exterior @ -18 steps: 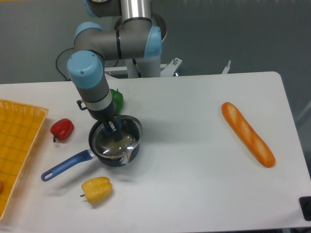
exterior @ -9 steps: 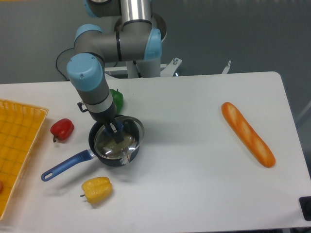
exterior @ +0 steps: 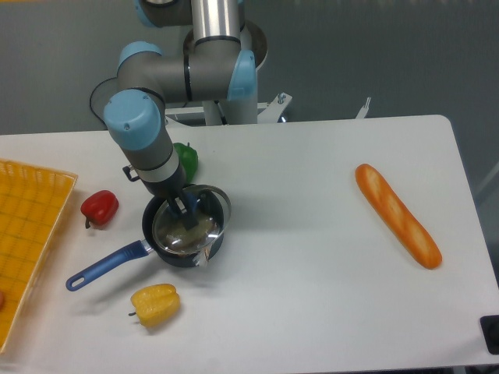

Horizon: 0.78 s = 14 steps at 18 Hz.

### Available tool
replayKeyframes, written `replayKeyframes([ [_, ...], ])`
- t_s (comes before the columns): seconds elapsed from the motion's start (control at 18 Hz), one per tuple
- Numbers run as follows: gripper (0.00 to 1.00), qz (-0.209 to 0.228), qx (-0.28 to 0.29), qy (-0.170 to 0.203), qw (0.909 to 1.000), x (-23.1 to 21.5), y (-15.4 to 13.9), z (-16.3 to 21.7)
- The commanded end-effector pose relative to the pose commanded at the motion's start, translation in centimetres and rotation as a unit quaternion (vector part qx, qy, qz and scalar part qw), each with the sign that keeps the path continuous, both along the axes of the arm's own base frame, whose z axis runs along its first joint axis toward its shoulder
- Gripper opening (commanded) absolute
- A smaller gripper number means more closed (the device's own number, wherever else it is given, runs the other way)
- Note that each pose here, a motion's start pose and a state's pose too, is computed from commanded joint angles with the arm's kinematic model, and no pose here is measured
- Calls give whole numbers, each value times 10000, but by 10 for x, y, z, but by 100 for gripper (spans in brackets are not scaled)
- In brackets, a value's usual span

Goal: Close the pot lid
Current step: 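Press the lid down and adjust it to seat on the pan rim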

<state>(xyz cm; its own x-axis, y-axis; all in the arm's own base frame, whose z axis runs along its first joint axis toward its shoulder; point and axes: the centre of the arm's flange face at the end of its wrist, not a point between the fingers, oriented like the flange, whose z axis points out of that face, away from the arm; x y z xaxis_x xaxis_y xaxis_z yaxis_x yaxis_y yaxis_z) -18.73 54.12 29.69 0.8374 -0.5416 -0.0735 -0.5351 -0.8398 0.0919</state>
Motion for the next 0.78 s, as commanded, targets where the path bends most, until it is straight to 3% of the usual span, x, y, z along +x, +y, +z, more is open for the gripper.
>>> replayKeyframes([
  [0.78,45,83,1,-3,10000,5,2,-2],
])
